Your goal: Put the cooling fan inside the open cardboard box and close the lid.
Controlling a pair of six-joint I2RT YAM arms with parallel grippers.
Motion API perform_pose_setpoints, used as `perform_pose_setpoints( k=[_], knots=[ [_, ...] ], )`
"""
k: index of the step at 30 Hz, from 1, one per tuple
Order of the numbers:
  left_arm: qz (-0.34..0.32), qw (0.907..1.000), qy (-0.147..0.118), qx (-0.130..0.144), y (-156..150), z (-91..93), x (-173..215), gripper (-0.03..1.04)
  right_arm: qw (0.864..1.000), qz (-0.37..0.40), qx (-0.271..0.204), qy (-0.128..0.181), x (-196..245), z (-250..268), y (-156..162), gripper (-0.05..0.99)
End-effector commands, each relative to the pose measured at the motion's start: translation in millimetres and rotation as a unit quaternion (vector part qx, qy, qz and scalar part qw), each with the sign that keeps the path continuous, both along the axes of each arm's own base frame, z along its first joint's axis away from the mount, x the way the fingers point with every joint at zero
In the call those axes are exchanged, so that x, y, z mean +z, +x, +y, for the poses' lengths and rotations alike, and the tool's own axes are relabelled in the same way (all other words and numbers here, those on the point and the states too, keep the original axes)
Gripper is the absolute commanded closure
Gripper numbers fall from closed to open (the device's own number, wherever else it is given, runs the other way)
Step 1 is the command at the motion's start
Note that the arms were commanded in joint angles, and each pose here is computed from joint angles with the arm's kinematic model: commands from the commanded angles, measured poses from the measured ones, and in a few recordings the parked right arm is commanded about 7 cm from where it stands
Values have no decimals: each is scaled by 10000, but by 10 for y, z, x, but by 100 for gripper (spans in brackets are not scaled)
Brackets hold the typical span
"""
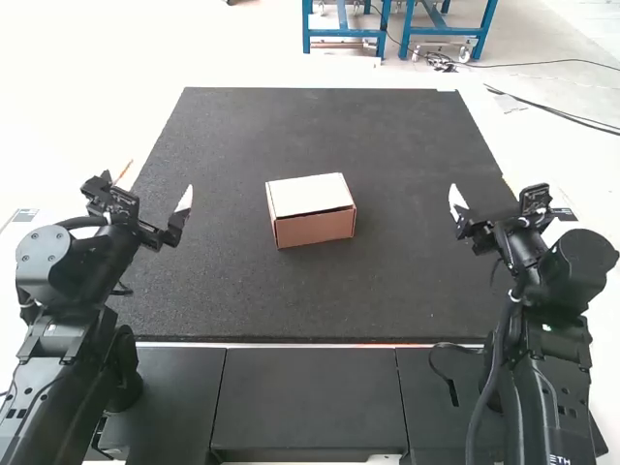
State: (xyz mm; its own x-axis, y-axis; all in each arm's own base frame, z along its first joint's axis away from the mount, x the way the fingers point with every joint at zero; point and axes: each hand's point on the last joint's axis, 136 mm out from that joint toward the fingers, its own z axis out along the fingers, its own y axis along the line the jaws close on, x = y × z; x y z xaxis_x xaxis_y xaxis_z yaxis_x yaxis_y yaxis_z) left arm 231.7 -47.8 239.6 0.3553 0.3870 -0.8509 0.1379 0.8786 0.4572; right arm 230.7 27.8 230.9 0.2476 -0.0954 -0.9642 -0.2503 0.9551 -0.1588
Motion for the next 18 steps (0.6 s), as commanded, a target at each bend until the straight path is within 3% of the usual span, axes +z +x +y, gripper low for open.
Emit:
perform_pose_setpoints(
  k=[1, 2, 4, 8, 9, 11, 13, 16, 18],
  knots=[
    [-608, 9978, 226, 139, -84, 19, 232, 4, 9995, -108, -33, 289, -120, -51, 19, 2],
    [-779, 9969, 140, -33, -135, -28, 318, 4, 9986, -210, -96, 470, -97, -87, 17, 2],
    [-634, 9971, -298, -310, -147, -70, 314, 4, 9962, -498, -178, 699, -17, -137, -14, 2],
    [-411, 9956, -586, -609, -149, -147, 264, 4, 9944, -421, -394, 884, -101, -223, 21, 2],
    [-337, 9940, -769, -702, -150, -162, 261, 4, 9934, -324, -456, 1002, -136, -252, 39, 2],
    [-289, 9931, -826, -780, -155, -188, 251, 4, 9890, -129, -578, 1352, -211, -318, 73, 2],
    [-296, 9911, -964, -871, -172, -205, 278, 4, 9876, 27, -473, 1496, -270, -278, 90, 2],
    [-207, 9871, -1228, -1003, -180, -221, 285, 4, 9870, 366, -204, 1555, -405, -134, 121, 2],
    [-90, 9869, -1309, -937, -151, -196, 240, 4, 9854, 554, -153, 1605, -488, -65, 142, 2]
  ],
)
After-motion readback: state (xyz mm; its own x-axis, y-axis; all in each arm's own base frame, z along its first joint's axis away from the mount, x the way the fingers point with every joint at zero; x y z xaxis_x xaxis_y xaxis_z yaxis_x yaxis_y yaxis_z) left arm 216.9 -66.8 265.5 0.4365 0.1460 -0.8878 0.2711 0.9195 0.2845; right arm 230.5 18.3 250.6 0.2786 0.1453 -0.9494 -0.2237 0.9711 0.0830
